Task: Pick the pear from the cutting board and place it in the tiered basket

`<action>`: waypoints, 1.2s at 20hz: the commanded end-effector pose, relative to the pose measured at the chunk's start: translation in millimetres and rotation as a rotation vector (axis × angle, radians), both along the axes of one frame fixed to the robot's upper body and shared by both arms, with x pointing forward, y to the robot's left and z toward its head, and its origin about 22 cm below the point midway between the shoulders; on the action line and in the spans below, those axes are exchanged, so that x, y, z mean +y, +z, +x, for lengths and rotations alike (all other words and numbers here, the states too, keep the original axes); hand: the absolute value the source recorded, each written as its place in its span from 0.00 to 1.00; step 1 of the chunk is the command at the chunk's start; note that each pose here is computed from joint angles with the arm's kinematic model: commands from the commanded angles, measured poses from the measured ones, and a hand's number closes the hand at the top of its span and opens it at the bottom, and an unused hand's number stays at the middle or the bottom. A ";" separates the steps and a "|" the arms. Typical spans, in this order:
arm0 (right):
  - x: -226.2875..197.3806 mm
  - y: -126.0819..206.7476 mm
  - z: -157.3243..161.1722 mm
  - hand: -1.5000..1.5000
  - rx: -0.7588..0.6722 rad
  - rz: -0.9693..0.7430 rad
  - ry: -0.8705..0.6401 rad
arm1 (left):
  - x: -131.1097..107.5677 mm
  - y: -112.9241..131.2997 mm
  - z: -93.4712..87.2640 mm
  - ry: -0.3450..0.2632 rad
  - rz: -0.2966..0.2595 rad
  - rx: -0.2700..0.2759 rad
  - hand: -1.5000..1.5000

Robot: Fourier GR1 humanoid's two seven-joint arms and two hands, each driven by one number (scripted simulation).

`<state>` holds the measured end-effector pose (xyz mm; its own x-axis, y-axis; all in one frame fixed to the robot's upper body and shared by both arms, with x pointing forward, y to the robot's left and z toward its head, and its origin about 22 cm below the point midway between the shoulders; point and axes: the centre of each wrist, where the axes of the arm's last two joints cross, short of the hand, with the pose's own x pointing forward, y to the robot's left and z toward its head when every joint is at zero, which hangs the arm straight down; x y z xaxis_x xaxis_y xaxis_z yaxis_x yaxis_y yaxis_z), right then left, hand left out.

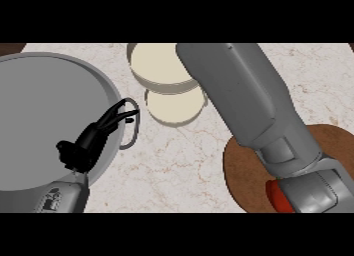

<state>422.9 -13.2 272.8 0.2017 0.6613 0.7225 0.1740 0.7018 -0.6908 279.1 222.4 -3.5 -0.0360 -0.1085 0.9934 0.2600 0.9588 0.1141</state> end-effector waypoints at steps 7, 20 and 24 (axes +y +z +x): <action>-2.9 2.0 14.6 0.00 0.215 0.411 -0.108 | 12.9 -11.3 -6.1 0.008 -0.007 0.039 0.50; -6.2 -0.3 17.7 0.00 -0.126 0.414 -0.338 | 9.9 -14.7 -12.3 0.078 -0.002 0.042 0.50; -51.8 19.2 30.7 0.00 -0.286 0.377 -0.482 | 8.1 -23.7 -18.6 0.115 -0.012 0.059 0.50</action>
